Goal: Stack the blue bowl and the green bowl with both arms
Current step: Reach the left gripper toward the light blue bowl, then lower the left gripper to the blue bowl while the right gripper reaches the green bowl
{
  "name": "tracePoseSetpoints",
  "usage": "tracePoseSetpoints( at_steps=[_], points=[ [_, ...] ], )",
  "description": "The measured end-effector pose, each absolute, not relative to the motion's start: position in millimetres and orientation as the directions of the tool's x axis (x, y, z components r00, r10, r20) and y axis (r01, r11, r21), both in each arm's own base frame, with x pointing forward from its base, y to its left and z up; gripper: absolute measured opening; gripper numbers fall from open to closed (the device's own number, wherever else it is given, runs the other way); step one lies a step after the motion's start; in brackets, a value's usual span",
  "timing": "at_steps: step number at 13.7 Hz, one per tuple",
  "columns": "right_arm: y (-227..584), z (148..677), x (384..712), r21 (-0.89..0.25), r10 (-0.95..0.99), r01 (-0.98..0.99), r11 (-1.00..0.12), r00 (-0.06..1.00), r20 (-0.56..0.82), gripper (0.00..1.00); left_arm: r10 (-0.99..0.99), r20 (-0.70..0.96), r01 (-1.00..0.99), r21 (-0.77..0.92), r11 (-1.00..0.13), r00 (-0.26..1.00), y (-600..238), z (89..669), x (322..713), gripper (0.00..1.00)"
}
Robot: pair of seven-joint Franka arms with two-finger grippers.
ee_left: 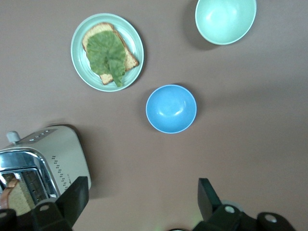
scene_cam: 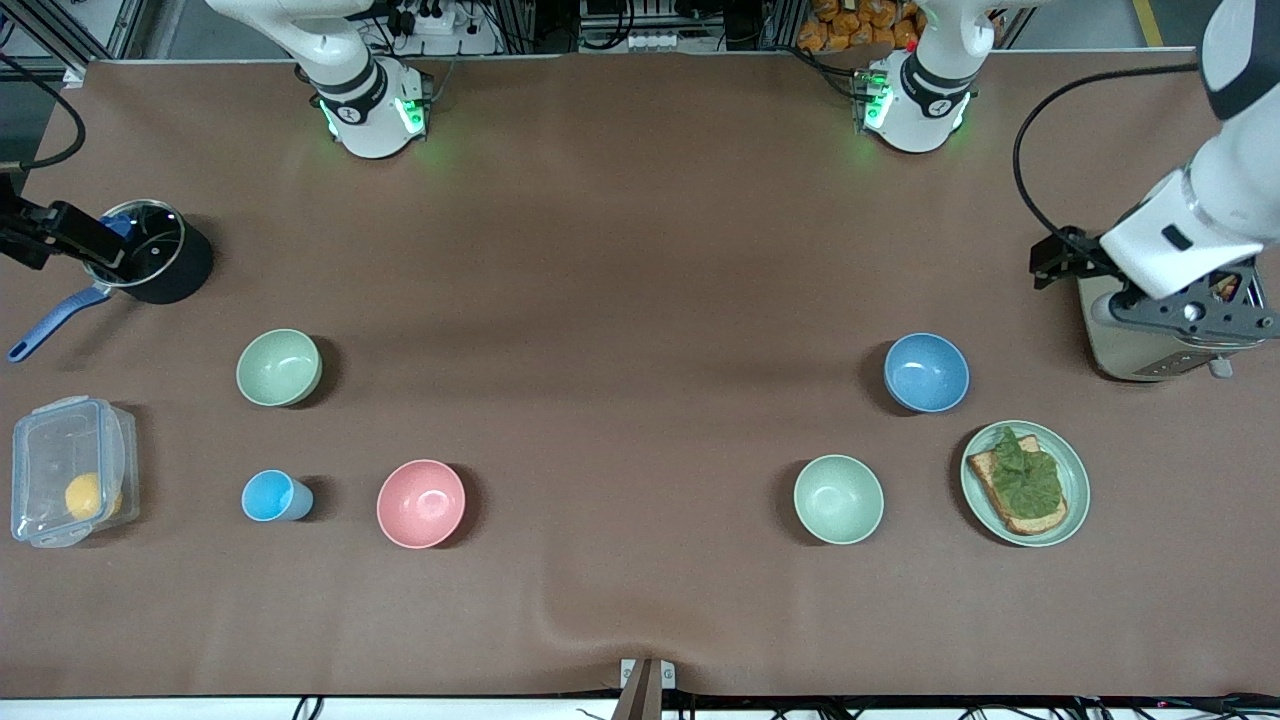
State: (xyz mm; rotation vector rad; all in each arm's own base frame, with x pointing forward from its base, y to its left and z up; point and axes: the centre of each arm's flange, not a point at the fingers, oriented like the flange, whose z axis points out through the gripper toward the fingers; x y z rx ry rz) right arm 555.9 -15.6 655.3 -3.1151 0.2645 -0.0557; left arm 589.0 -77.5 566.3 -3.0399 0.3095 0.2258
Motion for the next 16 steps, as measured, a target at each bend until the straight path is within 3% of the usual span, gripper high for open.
tracePoseSetpoints(
  at_steps=[8, 16],
  points=[
    [-30.9, 628.5, 565.7, -0.007, -0.196, -0.196, -0.980, 0.980, -0.021, 1.00, -0.106, -0.230, -0.118, -0.037, -0.992, 0.967, -55.9, 470.3, 626.2, 1.00],
    [-42.8, 555.5, 596.4, 0.016, -0.216, -0.216, -0.976, 0.965, -0.146, 1.00, -0.084, -0.188, -0.092, -0.037, -0.995, 0.979, -56.2, 352.1, 598.4, 1.00]
  ],
)
